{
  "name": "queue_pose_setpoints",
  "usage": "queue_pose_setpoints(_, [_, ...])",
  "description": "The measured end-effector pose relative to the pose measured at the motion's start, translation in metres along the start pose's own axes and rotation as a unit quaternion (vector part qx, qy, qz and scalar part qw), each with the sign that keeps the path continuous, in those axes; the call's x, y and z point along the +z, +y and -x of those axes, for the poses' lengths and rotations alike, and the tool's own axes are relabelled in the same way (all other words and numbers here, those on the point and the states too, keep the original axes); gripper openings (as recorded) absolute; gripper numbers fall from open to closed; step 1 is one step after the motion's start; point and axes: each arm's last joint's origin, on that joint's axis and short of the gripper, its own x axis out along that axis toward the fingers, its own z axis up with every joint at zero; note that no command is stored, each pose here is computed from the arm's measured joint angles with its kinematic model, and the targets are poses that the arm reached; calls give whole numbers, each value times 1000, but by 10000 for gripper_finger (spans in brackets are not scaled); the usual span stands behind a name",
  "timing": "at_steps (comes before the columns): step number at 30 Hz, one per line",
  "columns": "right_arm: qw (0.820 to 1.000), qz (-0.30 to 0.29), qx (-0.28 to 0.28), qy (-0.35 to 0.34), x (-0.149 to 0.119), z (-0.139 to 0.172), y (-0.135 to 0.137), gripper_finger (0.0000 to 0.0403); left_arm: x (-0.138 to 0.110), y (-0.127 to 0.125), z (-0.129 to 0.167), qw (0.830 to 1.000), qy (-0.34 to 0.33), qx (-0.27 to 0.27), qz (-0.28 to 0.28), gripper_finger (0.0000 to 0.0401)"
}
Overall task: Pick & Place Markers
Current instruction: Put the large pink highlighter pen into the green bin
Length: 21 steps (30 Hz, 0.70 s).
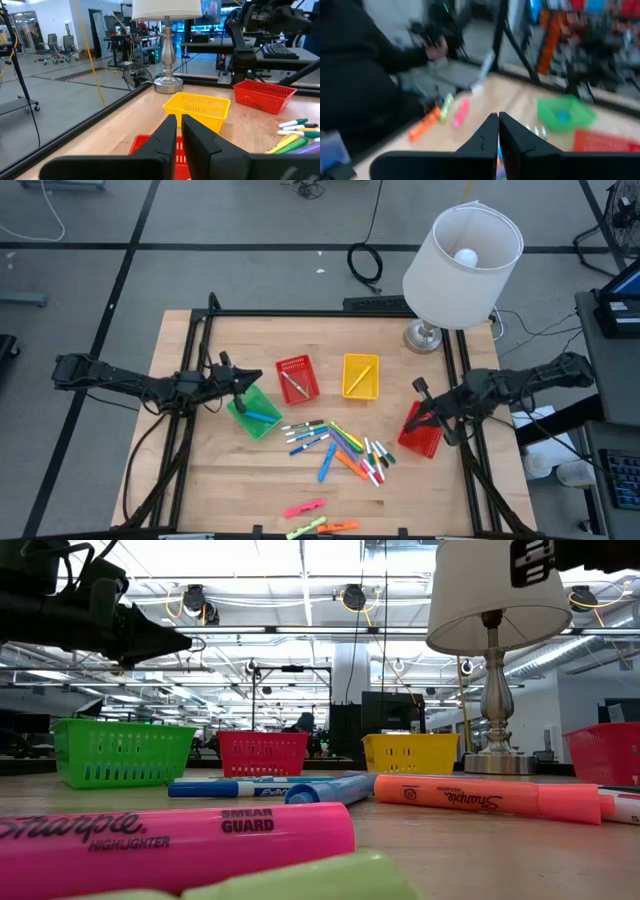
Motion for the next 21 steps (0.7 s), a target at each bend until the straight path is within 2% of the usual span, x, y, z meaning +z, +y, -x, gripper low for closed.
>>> queue_pose_setpoints(5, [999, 6, -27, -15, -4, 11, -7, 1, 0, 0, 0, 1000, 0, 0, -17, 37])
queue_pose_setpoints(10, [1000, 10, -5, -25, -4, 18, -5, 1, 0, 0, 0, 1000, 1, 0, -17, 37])
queue_pose_setpoints(13, [999, 24, -10, -41, -8, 22, -2, 1, 0, 0, 0, 1000, 1, 0, -18, 37])
queue_pose_setpoints(21, [994, 39, -94, -50, -33, 26, -2, 1, 0, 0, 0, 1000, 1, 0, -18, 37])
